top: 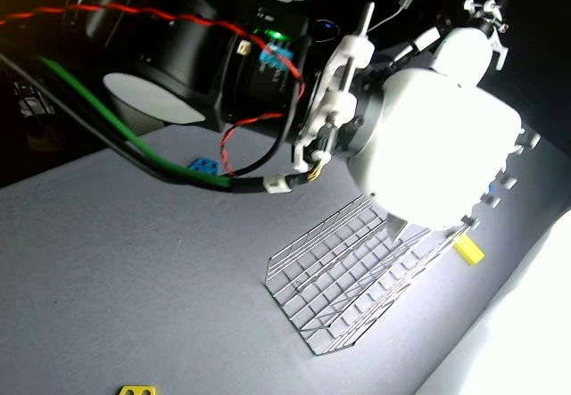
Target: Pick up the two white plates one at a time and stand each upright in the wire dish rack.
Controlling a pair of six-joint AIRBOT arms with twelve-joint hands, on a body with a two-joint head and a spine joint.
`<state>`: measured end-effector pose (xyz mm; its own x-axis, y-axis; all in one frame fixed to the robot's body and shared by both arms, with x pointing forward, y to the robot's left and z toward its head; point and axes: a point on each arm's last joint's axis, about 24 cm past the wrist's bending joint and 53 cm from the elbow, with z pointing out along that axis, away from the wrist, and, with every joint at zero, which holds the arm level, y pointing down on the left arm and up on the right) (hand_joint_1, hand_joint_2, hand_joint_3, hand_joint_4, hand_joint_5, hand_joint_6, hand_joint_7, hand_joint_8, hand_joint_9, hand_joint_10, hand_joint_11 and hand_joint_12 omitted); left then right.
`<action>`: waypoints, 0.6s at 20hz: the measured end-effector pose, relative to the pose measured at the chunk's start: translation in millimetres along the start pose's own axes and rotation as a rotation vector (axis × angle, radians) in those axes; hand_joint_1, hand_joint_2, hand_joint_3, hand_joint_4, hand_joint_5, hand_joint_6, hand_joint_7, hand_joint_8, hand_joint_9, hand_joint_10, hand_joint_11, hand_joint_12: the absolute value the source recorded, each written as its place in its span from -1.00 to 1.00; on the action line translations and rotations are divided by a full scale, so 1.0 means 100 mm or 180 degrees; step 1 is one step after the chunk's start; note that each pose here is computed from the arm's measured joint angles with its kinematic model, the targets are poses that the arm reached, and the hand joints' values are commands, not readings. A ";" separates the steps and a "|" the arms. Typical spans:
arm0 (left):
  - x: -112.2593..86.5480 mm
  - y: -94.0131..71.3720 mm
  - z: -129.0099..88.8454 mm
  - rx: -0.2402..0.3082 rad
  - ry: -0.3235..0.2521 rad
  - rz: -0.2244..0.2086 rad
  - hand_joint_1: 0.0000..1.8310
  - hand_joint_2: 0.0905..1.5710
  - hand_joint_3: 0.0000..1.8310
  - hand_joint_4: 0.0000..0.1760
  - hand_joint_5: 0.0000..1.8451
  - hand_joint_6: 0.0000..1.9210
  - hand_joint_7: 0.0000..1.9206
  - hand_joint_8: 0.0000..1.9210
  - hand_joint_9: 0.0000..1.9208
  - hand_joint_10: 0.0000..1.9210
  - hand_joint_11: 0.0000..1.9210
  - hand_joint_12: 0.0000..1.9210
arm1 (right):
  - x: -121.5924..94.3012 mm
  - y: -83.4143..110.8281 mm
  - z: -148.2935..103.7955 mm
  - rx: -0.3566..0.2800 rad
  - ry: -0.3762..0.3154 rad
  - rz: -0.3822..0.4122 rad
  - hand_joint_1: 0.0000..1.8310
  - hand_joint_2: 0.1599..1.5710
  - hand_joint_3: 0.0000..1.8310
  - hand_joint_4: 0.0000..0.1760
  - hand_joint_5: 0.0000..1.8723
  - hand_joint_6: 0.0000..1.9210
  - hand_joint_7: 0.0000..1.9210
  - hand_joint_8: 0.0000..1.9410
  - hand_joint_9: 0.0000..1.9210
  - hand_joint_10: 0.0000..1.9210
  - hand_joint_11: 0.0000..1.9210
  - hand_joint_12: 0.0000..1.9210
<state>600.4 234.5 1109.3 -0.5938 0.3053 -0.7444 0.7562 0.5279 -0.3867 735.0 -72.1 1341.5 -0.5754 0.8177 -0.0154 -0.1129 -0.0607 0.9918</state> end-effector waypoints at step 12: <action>0.18 0.15 0.06 -0.0098 0.0149 0.0032 -1.00 0.36 -1.00 -1.00 -0.94 -1.00 -0.96 -1.00 -1.00 -1.00 -1.00 -1.00 | -0.34 -0.25 -0.20 0.0290 -0.0147 0.0081 0.52 0.29 -1.00 -1.00 0.03 0.11 0.16 -0.28 0.07 0.03 -0.03 0.29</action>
<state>602.8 243.1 1087.1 -0.5990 0.3472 -0.7216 0.7538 0.5484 -0.3619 741.3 -110.1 1314.8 -0.5390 0.8422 0.0136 -0.0233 -0.0310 0.9992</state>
